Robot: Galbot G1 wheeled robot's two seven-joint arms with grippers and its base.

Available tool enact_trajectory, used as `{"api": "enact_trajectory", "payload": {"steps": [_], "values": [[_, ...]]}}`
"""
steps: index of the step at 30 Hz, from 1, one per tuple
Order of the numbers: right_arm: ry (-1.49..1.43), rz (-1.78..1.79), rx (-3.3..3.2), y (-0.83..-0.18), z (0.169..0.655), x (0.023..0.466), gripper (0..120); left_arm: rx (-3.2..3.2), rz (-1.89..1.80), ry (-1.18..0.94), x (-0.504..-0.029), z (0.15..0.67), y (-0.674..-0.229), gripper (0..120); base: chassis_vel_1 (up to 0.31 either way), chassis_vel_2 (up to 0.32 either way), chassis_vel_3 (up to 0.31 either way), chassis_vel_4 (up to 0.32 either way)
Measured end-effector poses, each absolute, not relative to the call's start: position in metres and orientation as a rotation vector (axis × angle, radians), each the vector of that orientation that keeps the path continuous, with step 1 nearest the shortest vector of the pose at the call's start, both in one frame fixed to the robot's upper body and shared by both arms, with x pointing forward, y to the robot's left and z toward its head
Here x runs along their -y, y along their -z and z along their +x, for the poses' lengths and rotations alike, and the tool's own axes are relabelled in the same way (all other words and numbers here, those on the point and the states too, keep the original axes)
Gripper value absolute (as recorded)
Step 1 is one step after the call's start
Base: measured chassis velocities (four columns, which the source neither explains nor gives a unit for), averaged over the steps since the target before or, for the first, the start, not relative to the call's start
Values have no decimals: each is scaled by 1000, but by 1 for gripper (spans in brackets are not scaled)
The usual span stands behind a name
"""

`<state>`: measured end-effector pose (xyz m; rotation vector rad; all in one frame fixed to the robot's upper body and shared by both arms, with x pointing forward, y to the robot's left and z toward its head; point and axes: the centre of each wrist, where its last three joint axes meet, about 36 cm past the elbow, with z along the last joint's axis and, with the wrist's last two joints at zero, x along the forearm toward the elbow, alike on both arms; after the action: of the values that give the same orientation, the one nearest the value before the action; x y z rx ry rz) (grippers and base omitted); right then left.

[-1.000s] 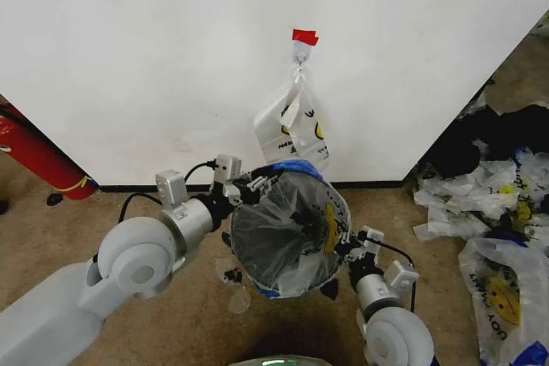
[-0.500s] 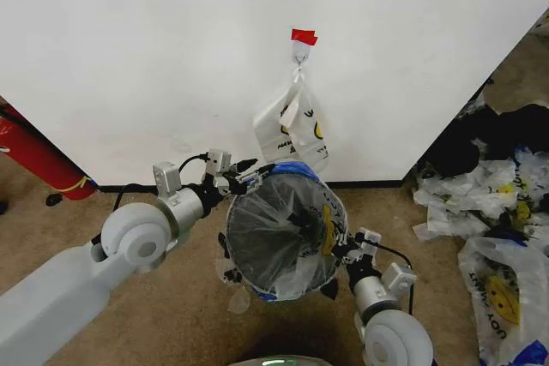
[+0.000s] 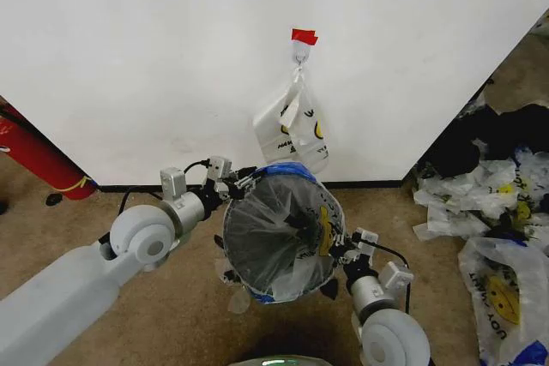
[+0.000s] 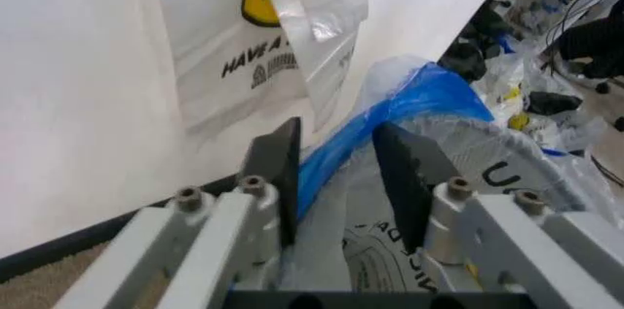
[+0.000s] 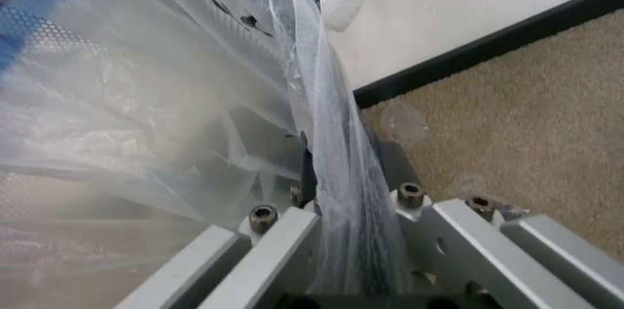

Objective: Pick up the garbage bag from the wall and place it over the trash bin.

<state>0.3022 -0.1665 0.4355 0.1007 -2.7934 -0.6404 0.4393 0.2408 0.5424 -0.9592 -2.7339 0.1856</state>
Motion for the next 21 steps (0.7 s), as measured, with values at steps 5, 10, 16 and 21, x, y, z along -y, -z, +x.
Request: {"api": "enact_trajectory", "payload": {"steps": [5,10,16,21], "values": [[642,105,2795,-437,302,167,0,2755,-944,-196,-237,443,-545,5,0,0,0,0],[644,112,2798,-438,301,167,0,2757,-945,-194,-234,447,-546,0,0,0,0,0],[604,158,2820,-437,298,168,0,2748,-965,-168,-229,455,-548,0,0,0,0,0],[487,210,2886,-431,292,169,0,2714,-979,-133,-227,465,-555,0,0,0,0,0]]}}
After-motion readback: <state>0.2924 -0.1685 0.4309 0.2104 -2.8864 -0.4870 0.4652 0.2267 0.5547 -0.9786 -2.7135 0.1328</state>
